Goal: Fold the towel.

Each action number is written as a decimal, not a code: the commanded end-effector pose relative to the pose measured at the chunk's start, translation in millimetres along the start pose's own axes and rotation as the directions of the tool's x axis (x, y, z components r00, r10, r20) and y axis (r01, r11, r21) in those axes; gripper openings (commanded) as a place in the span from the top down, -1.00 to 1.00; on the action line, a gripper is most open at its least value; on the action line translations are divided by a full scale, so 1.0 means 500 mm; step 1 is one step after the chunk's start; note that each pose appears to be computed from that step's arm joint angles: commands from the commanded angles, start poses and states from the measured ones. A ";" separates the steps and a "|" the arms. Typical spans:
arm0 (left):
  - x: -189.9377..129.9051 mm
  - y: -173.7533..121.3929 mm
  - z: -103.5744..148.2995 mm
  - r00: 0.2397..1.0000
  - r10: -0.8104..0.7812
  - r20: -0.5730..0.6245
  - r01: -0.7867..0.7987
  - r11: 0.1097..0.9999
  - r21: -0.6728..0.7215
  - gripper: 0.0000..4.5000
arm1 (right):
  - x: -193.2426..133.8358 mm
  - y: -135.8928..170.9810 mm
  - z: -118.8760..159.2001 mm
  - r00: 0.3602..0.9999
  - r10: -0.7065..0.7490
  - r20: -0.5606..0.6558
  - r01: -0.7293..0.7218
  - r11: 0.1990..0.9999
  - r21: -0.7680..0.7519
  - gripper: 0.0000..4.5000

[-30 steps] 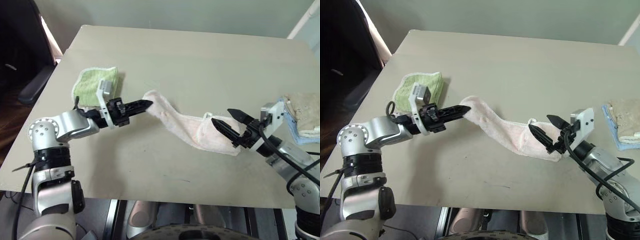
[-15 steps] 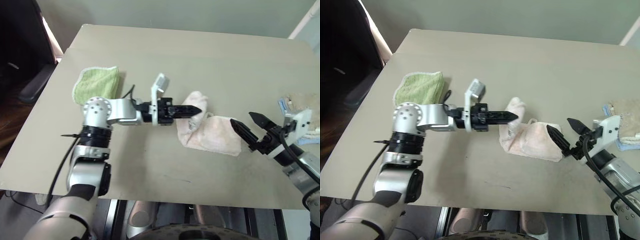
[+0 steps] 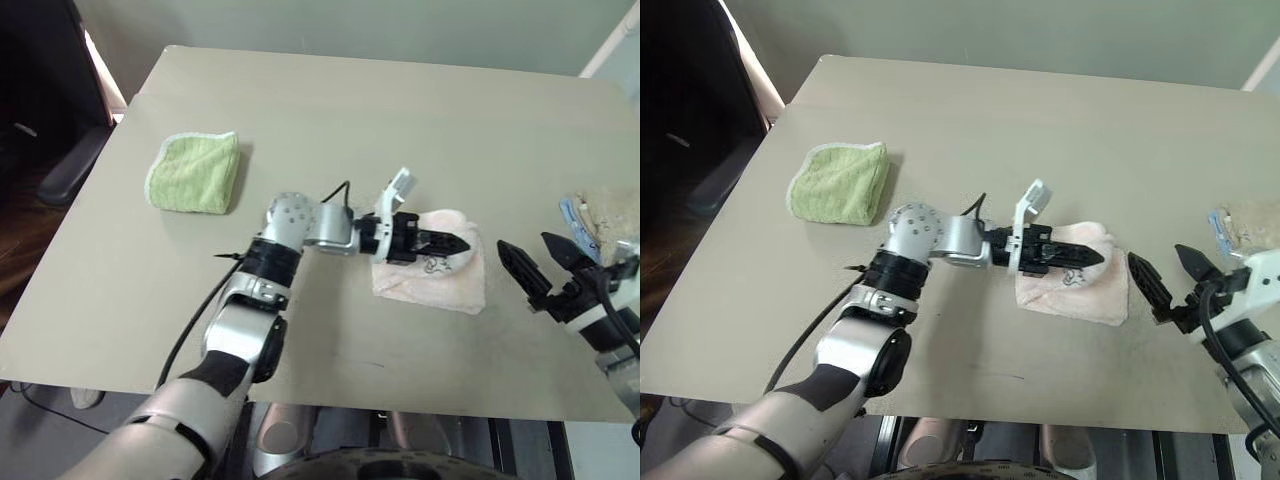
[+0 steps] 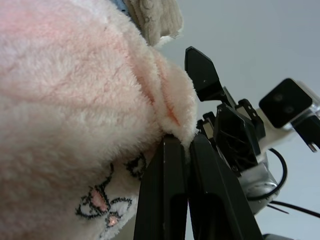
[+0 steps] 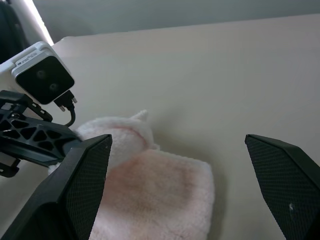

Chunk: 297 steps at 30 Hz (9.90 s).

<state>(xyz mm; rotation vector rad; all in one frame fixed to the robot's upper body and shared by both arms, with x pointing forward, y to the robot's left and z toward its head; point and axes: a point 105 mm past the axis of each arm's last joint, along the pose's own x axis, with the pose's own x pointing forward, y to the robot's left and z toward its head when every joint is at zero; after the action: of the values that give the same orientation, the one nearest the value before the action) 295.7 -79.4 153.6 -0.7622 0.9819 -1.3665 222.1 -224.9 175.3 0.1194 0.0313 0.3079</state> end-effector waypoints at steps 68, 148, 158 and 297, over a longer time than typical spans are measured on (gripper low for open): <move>-0.082 0.177 -0.110 0.989 0.100 -0.105 0.019 0.626 0.780 0.99 | 0.152 -0.012 -0.231 0.991 -0.078 -0.107 0.088 0.992 0.089 1.00; 0.053 0.063 -0.091 0.966 0.135 -0.219 -0.186 0.954 -0.235 -0.99 | -0.047 -0.073 -0.087 0.933 -0.022 -0.360 -0.076 0.964 -0.256 -1.00; 0.094 0.045 -0.109 0.963 0.094 -0.254 -0.151 0.966 -0.212 -0.99 | -0.033 -0.068 -0.093 0.928 0.000 -0.371 -0.108 0.957 -0.269 -1.00; -0.641 0.049 0.089 0.040 0.423 0.905 -0.120 0.901 -0.416 -0.12 | 0.077 -0.057 -0.056 0.886 0.286 -0.366 -0.382 0.897 -0.224 -1.00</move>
<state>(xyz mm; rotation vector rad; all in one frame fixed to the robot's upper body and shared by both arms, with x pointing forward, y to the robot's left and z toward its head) 367.0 234.6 177.3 -1.3275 0.1185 -0.0666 265.7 -232.4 133.6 -0.1962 0.3289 0.6860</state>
